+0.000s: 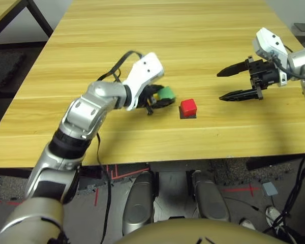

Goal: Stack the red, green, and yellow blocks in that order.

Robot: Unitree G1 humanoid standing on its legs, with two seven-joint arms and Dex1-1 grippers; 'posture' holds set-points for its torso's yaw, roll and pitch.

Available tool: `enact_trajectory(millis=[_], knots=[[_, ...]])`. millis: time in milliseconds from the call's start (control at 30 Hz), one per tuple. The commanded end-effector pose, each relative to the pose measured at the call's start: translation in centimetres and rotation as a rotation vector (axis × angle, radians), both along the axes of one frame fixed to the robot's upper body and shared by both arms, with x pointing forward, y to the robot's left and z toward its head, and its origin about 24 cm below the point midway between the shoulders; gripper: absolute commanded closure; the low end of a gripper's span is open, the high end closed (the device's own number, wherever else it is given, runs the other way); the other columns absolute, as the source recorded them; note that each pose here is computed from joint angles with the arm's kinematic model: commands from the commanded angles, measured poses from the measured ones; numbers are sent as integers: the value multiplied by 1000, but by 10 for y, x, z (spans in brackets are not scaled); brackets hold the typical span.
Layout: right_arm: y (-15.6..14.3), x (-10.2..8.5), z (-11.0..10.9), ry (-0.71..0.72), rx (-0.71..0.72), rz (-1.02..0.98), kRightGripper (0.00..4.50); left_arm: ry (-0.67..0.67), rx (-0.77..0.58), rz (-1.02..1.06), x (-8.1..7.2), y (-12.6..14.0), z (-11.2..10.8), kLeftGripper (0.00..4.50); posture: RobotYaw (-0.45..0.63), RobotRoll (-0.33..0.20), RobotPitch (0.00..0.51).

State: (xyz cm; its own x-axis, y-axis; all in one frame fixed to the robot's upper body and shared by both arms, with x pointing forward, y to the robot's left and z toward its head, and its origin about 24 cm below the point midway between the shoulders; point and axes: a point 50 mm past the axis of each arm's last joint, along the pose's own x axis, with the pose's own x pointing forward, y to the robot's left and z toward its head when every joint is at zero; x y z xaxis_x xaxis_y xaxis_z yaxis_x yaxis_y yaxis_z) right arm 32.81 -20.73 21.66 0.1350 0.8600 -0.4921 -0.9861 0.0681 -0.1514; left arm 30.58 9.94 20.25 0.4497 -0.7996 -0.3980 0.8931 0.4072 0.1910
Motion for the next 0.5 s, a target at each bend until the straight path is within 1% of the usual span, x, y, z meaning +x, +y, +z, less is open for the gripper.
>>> enact_trajectory(millis=[33, 233, 500], knots=[[0, -5, -1, 0, 18, 3, 0, 44, 24, -17, 4, -12, -8, 2428, 198, -75, 148], [-3, -10, -1, 2, 26, -16, 0, 81, 44, -30, 7, -31, -19, 2428, 173, -72, 149], [-4, -13, 0, 3, 25, -30, 0, 108, 60, -39, 6, -31, -30, 2428, 167, -76, 151]])
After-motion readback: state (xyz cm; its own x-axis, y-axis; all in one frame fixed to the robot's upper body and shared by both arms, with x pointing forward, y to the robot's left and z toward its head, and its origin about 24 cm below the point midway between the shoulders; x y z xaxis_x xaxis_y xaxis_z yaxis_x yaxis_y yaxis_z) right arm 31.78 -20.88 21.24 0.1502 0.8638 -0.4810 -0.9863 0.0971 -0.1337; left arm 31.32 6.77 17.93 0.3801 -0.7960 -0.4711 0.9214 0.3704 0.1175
